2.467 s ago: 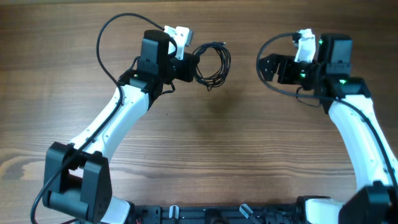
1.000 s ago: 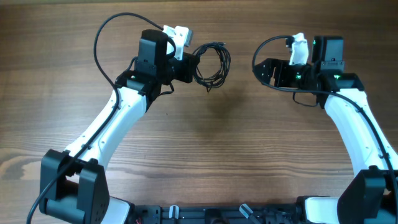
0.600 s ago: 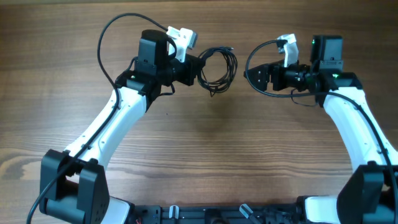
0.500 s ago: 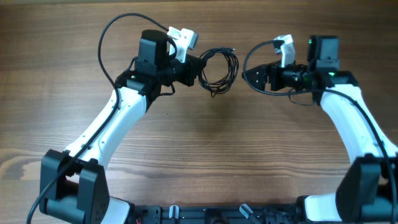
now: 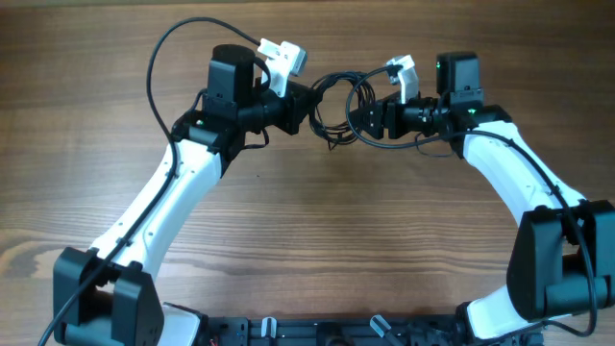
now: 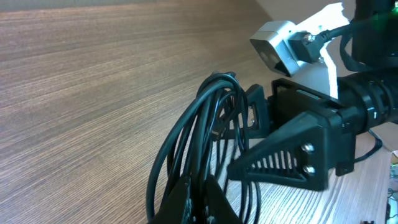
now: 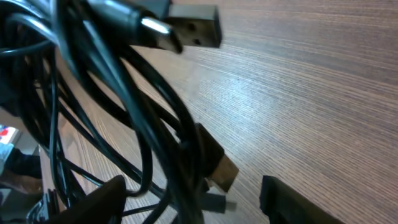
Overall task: Untangle cables
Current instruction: 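Move the right gripper to the coil and grasp its right side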
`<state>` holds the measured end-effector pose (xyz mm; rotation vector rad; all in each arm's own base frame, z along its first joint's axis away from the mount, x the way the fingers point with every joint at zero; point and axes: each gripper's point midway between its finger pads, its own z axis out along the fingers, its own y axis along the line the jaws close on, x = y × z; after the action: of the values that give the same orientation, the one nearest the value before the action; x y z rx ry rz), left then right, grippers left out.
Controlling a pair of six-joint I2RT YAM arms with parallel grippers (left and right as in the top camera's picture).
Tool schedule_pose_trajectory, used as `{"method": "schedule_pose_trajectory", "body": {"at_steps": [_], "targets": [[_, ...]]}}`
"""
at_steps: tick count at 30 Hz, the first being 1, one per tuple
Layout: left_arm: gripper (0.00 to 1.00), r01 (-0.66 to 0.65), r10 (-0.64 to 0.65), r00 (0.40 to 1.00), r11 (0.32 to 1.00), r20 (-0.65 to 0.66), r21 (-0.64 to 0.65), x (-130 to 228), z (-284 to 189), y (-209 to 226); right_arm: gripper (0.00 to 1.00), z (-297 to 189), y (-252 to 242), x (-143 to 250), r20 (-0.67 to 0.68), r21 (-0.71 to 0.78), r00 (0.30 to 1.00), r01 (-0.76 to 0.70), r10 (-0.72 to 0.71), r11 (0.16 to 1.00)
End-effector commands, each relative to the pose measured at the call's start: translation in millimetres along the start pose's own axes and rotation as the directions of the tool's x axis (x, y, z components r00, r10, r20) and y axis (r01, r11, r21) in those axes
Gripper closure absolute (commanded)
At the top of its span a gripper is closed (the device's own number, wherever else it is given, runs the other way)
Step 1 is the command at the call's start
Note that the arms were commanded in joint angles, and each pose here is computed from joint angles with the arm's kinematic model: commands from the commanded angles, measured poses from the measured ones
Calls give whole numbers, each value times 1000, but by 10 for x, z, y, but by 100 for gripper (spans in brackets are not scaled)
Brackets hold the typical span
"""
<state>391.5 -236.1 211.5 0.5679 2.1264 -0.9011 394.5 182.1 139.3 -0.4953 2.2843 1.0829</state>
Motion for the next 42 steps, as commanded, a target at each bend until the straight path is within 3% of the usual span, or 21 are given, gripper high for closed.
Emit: {"method": "schedule_pose_trajectory", "body": {"at_steps": [1,7,9,16,28,42], "targets": [[95,-51,50,998,998,44,28,-172,-104,-125,34,36,3,47,-14,-22,999,-34,33,999],[95,-53,53,997,999,47,-2,-180,-104,-74,34,36,-75,43,-10,23,998,-69,69,997],[95,-54,54,997,999,48,-6,-184,-104,-68,38,33,-138,59,-12,60,997,-81,82,995],[95,-54,55,997,998,50,-23,-188,-104,-40,67,27,-201,88,-18,98,995,-95,97,991],[95,-53,53,997,999,48,-9,-183,-104,-63,40,30,-196,89,-17,97,994,-108,110,989],[95,-67,66,997,997,37,26,-152,-56,-194,41,167,23,125,-45,44,994,-98,100,994]]}}
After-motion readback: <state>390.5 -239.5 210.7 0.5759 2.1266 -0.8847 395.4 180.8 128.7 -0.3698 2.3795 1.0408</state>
